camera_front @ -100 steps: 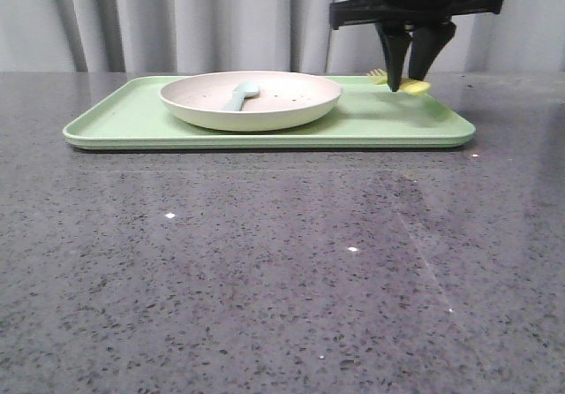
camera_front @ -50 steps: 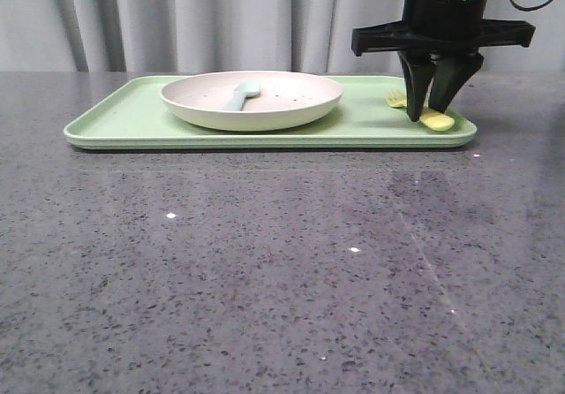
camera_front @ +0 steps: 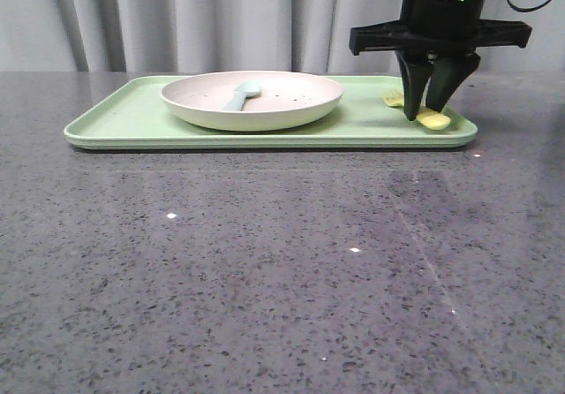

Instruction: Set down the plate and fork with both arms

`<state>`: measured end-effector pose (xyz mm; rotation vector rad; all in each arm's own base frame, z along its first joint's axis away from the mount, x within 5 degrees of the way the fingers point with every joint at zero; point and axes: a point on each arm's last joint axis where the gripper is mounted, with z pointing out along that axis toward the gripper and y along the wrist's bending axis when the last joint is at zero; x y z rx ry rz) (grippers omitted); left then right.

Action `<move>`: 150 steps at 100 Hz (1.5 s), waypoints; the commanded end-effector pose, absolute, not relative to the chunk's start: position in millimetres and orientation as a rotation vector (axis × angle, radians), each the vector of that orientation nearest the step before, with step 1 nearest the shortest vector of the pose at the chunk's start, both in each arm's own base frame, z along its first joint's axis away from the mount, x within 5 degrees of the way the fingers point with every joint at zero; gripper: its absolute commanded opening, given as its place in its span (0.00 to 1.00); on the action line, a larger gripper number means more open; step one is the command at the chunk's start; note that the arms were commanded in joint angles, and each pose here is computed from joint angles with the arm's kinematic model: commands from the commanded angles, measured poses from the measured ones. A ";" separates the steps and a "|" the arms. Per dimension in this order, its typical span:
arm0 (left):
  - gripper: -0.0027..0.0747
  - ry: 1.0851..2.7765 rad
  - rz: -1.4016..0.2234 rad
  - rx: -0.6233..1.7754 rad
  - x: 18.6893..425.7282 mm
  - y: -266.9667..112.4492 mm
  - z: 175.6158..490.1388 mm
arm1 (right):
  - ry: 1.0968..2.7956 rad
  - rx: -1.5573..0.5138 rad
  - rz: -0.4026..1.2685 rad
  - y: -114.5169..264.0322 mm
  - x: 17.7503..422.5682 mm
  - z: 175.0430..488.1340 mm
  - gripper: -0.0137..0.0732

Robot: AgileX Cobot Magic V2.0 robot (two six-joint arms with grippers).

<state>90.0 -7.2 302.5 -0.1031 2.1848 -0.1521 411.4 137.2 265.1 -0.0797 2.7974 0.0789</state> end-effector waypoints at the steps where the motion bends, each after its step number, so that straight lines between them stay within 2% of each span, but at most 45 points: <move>1: 0.60 2.096 -0.163 -0.111 93.6 -7.1 315.7 | 2.676 -0.077 0.121 132.7 405.4 303.9 0.20; 35: 0.60 2.096 -0.163 -0.111 93.6 -7.1 315.7 | 2.685 -0.077 0.118 132.4 404.7 303.5 0.52; 51: 0.60 2.096 -0.163 -0.111 93.6 -7.1 315.7 | 2.685 -0.077 0.118 132.4 404.7 303.5 0.62; 76: 0.60 2.096 -0.163 -0.111 93.6 -7.1 315.7 | 2.652 -0.076 0.129 130.9 400.5 315.3 0.62; 123: 0.60 2.096 -0.163 -0.111 93.6 -7.1 315.7 | 2.423 -0.097 -0.067 93.7 342.5 405.7 0.62; 135: 0.60 2.096 -0.163 -0.111 93.6 -7.1 315.7 | 2.392 -0.099 -0.073 85.2 319.9 413.9 0.62; 150: 0.60 2.096 -0.163 -0.111 93.6 -7.1 315.7 | 2.363 -0.116 -0.065 75.2 289.2 409.8 0.62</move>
